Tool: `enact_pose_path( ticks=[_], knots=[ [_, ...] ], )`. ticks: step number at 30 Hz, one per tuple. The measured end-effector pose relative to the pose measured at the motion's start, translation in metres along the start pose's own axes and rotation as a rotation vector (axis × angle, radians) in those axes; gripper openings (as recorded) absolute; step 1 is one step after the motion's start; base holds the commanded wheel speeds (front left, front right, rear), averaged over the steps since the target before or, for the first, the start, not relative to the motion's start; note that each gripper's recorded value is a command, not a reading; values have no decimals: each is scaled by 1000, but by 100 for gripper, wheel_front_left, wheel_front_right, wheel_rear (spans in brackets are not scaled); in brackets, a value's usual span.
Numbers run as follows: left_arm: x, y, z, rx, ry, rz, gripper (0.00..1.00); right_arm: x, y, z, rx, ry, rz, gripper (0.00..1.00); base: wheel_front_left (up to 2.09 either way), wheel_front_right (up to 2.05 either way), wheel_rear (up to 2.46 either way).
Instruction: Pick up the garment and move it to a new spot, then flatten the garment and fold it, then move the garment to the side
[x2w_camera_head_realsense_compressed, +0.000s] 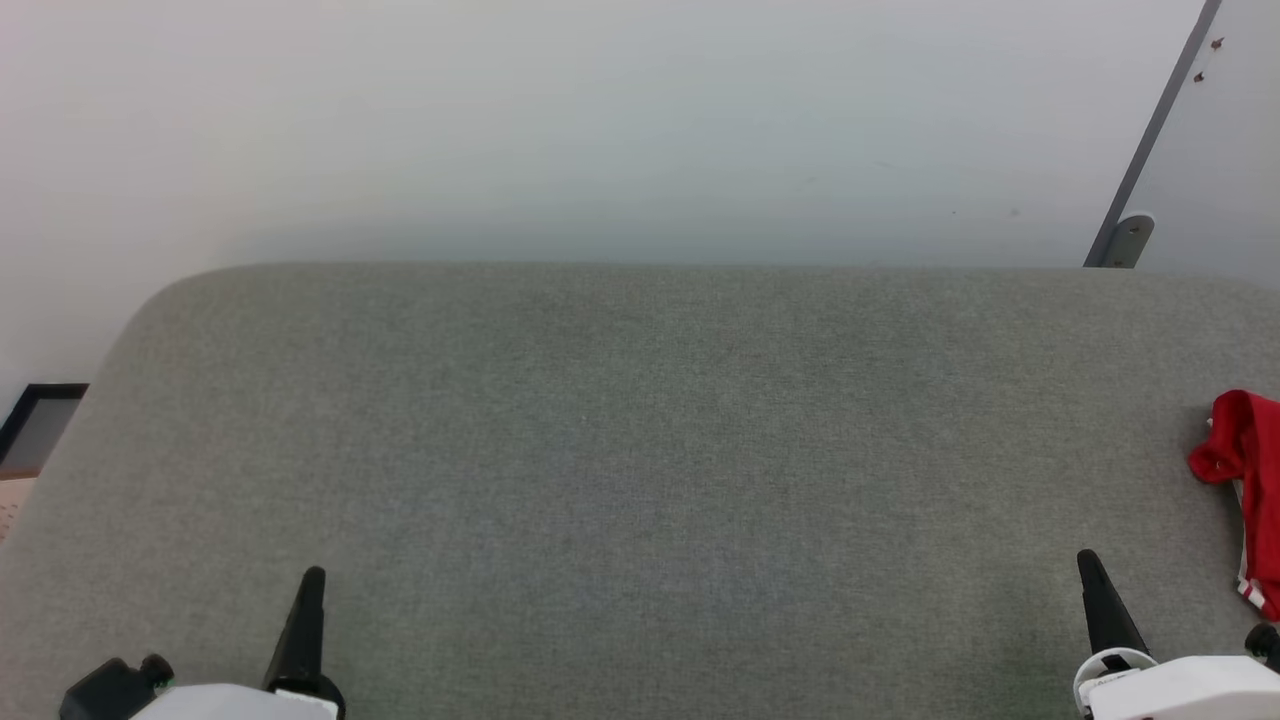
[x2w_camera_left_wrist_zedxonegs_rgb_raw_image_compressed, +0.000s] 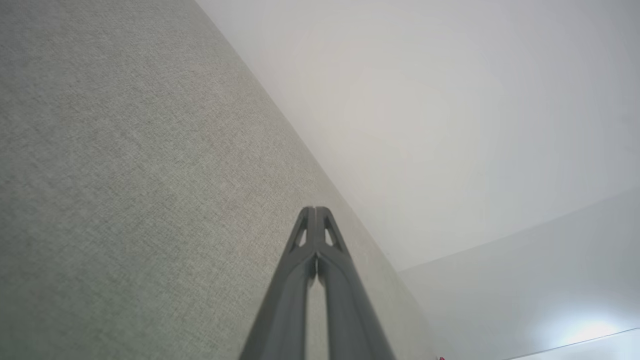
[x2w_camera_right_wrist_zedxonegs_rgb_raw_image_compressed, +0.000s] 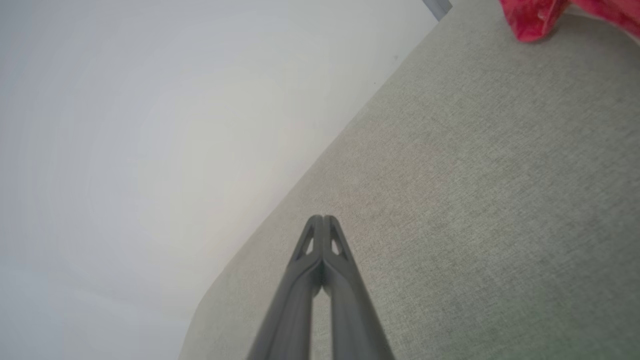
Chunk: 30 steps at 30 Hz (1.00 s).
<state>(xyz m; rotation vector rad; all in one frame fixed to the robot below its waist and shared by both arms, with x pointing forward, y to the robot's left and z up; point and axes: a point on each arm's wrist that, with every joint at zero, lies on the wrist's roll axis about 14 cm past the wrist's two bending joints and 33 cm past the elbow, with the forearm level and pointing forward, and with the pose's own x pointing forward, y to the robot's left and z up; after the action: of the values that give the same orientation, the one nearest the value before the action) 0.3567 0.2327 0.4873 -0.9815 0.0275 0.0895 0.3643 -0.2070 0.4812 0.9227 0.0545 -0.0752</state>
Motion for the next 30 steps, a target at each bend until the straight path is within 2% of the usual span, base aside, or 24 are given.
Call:
enact_pose_path(
  ticks=[30],
  knots=[
    [14,-16,-10,-294,20,-24,0,11,11,4,323,6,28,0,0,0,0]
  ],
)
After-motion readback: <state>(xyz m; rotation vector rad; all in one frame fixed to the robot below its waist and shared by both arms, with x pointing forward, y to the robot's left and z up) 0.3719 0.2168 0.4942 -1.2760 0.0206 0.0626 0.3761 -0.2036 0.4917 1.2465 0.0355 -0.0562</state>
